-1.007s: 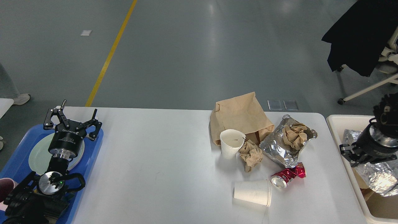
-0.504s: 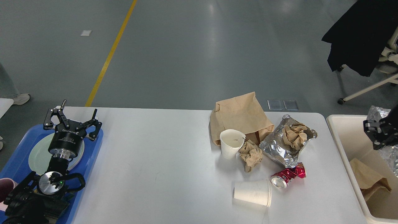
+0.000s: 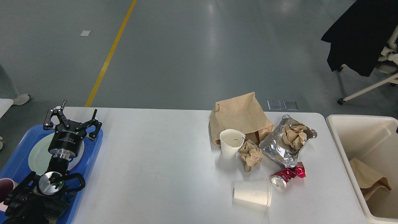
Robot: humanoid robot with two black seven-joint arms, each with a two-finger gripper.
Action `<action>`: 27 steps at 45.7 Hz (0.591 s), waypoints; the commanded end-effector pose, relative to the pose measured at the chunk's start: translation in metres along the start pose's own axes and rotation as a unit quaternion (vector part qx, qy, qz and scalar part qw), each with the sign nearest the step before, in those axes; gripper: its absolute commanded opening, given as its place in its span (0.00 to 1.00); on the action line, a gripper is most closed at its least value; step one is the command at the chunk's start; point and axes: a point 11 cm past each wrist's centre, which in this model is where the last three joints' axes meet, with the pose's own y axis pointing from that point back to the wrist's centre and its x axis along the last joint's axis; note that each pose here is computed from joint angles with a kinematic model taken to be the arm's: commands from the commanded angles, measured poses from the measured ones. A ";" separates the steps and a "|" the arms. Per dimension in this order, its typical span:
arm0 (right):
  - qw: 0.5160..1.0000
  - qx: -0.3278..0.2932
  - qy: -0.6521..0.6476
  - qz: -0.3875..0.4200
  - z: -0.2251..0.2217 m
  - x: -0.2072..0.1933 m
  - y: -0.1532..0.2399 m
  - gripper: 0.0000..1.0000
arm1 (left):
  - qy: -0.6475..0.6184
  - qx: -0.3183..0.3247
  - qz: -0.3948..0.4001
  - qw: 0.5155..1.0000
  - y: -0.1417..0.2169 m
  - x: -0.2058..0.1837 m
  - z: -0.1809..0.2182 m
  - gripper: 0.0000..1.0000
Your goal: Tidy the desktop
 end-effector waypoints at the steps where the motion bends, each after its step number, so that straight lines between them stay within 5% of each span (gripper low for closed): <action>1: 0.999 -0.012 -0.027 0.032 0.015 -0.027 -0.051 0.00 | 0.000 0.000 0.002 1.000 0.000 0.001 0.000 0.96; 14: 0.991 -0.042 0.028 0.122 0.000 -0.088 -0.121 0.00 | 0.000 -0.001 -0.001 1.000 0.000 0.000 0.000 0.96; 27: 0.989 -0.039 0.048 0.134 -0.016 -0.120 -0.136 0.00 | 0.000 0.000 0.000 1.000 0.000 0.000 0.000 0.96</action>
